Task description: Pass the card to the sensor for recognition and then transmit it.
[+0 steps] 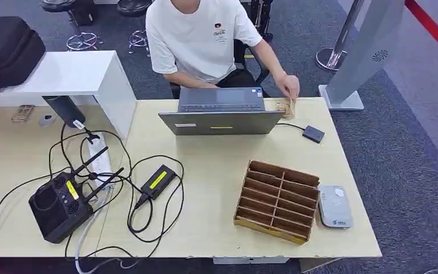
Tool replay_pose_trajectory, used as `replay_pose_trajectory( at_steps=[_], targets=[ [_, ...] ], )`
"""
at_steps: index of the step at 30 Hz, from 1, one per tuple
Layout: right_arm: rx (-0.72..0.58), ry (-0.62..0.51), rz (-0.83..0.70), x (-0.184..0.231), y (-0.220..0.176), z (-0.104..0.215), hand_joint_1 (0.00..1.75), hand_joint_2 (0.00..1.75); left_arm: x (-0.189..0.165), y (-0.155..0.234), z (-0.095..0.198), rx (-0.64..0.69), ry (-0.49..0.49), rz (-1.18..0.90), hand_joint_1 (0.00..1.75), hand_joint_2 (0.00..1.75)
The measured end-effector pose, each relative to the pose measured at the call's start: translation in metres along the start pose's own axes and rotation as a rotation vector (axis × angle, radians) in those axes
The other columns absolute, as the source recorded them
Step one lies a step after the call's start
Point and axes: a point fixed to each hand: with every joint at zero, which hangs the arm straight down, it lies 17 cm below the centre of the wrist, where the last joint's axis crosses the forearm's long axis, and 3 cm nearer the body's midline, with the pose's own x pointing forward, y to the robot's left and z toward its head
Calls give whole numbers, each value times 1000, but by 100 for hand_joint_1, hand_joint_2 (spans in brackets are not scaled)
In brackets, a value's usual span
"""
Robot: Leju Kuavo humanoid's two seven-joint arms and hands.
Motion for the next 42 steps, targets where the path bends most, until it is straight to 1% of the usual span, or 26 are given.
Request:
replay_pose_trajectory(
  at_steps=[1,2,3,4,5,7,9,11,13,16,19,23,27,34,38,41,42],
  targets=[
    [35,-19,-11,34,-1,-14,0,175,0,1,0,4,0,-10,0,0],
    [85,-50,8,79,-1,-27,0,0,1,2,0,7,-2,-23,0,0],
    [103,-97,18,122,-6,-37,0,0,3,3,0,10,-5,-31,0,175],
    [108,-156,39,161,-10,-41,0,175,5,3,0,10,-12,-43,0,175],
    [100,-227,54,203,-12,-42,0,175,7,0,0,-1,-22,-60,0,175],
    [86,-340,65,266,-9,-37,0,175,10,-3,1,-15,-45,-84,0,175],
    [99,-469,102,333,13,-19,0,175,14,-4,1,-17,-70,-108,0,175],
    [120,-570,140,386,41,3,0,175,17,-5,1,-16,-85,-124,0,175],
    [157,-669,178,432,75,31,0,175,19,-4,1,-5,-96,-130,0,175],
    [222,-795,195,489,125,77,0,175,21,-3,1,4,-106,-137,0,175],
    [292,-901,188,532,169,125,0,175,21,-3,1,4,-107,-145,0,175],
    [371,-1001,175,568,216,183,0,175,20,-2,1,10,-105,-162,0,175],
    [422,-1080,188,589,256,235,0,175,18,2,0,32,-87,-186,0,175],
    [538,-1183,197,597,319,318,0,175,14,3,0,41,-71,-215,0,175],
    [590,-1231,193,596,342,355,0,175,14,2,0,31,-70,-221,0,175],
    [621,-1251,184,591,355,376,0,175,14,0,0,25,-70,-223,0,175],
    [628,-1257,182,589,359,381,175,175,14,0,0,24,-70,-223,0,175]
  ],
)
